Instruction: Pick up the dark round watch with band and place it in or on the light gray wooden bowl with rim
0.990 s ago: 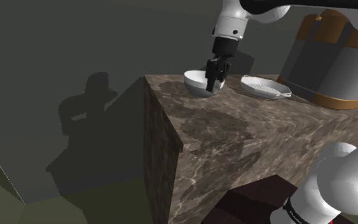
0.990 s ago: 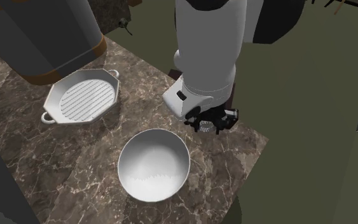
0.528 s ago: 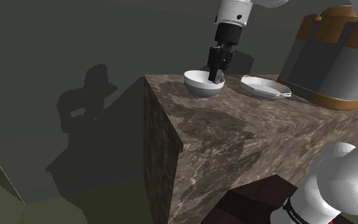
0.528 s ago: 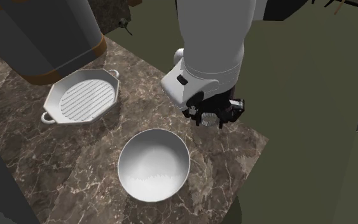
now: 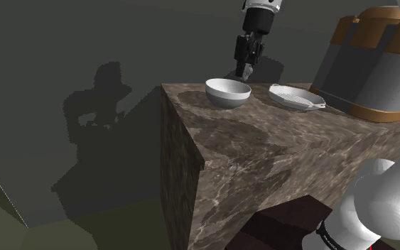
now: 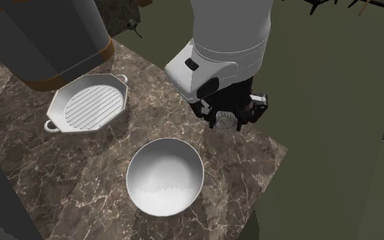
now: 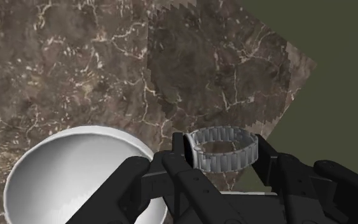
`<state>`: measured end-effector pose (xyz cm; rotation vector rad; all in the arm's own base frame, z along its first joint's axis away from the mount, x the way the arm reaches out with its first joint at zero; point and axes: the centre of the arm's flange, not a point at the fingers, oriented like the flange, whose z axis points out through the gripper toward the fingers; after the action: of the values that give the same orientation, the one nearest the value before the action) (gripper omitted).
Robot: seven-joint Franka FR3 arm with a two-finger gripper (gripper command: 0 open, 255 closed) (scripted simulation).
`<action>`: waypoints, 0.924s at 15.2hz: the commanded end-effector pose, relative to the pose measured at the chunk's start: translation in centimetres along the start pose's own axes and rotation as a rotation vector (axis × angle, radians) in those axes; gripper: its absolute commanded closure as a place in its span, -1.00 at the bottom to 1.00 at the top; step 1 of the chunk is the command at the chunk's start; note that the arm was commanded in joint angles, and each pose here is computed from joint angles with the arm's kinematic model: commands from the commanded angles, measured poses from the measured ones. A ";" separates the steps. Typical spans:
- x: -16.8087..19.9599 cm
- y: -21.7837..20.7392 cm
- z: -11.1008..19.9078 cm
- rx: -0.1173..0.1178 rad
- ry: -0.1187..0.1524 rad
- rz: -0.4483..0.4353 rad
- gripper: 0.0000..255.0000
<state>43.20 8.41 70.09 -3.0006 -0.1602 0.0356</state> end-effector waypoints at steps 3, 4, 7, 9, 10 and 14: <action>3.2 3.3 -0.6 0.000 -0.001 0.000 1.00; 4.1 4.2 -0.7 0.000 -0.001 0.000 1.00; 6.9 7.1 -1.1 0.000 -0.001 0.000 1.00; 8.7 8.9 -1.4 0.000 -0.001 0.000 1.00; 9.6 9.9 -1.6 0.000 -0.001 0.000 1.00; 11.4 11.9 -0.8 0.000 -0.001 0.000 1.00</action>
<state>55.54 -1.87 69.43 -3.0005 -0.1586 0.0379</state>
